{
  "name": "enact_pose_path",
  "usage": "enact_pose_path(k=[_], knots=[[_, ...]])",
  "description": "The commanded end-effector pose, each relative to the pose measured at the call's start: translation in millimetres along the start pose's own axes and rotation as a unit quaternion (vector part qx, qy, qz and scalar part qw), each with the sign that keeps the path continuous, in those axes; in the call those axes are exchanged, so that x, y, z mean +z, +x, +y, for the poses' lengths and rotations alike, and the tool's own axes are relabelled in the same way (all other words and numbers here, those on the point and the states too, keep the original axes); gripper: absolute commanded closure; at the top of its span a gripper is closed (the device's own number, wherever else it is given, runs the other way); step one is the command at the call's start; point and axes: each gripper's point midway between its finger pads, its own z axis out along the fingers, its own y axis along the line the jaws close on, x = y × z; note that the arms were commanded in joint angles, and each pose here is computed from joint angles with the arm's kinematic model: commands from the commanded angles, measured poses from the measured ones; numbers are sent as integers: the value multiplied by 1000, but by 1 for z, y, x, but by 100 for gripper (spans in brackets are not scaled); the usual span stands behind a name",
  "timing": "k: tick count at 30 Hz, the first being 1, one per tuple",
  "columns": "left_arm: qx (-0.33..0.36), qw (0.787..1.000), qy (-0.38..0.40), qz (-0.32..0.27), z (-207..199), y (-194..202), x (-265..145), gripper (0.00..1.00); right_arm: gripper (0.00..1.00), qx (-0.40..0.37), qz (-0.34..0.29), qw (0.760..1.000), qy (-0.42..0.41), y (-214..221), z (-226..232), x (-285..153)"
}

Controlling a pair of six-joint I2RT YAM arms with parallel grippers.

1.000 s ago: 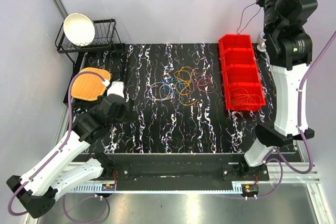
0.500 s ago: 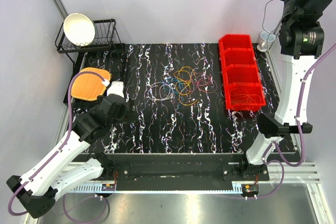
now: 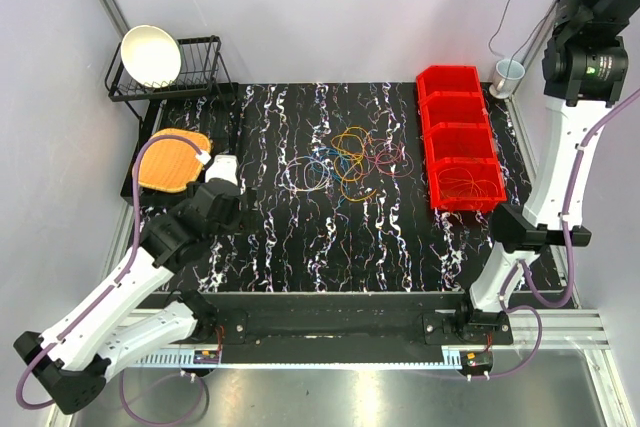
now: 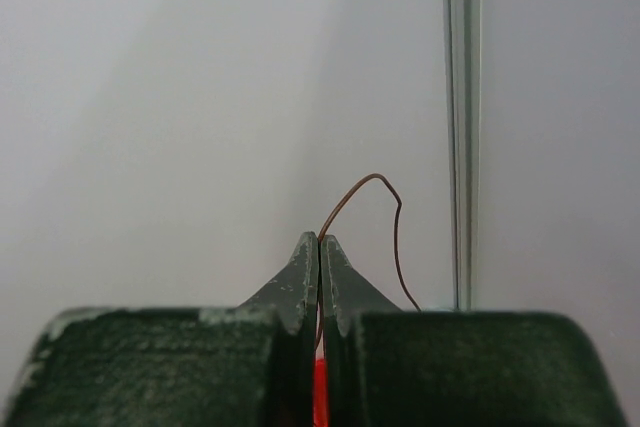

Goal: Untangle the cables

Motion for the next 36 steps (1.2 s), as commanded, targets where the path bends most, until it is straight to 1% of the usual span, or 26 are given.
enact_pose_path(k=[1,8,11,21,28,36], knots=[[-7,1000,-12,-15,2,-7,3,1,100,37,-82,996,-26,-62,8,-21],[-6,1000,-12,-15,1,-8,3,1,100,39,-148,987,-39,-102,10,-32],[-5,1000,-12,-13,1,-7,3,1,100,39,-158,986,-46,-106,13,-31],[-7,1000,-13,-14,2,-7,3,1,100,30,-125,990,-63,-67,17,0],[-10,1000,-13,-20,3,-8,1,1,100,35,-137,987,-78,-66,18,11],[-12,1000,-17,-23,5,-9,1,1,100,51,-132,984,-109,-54,29,21]])
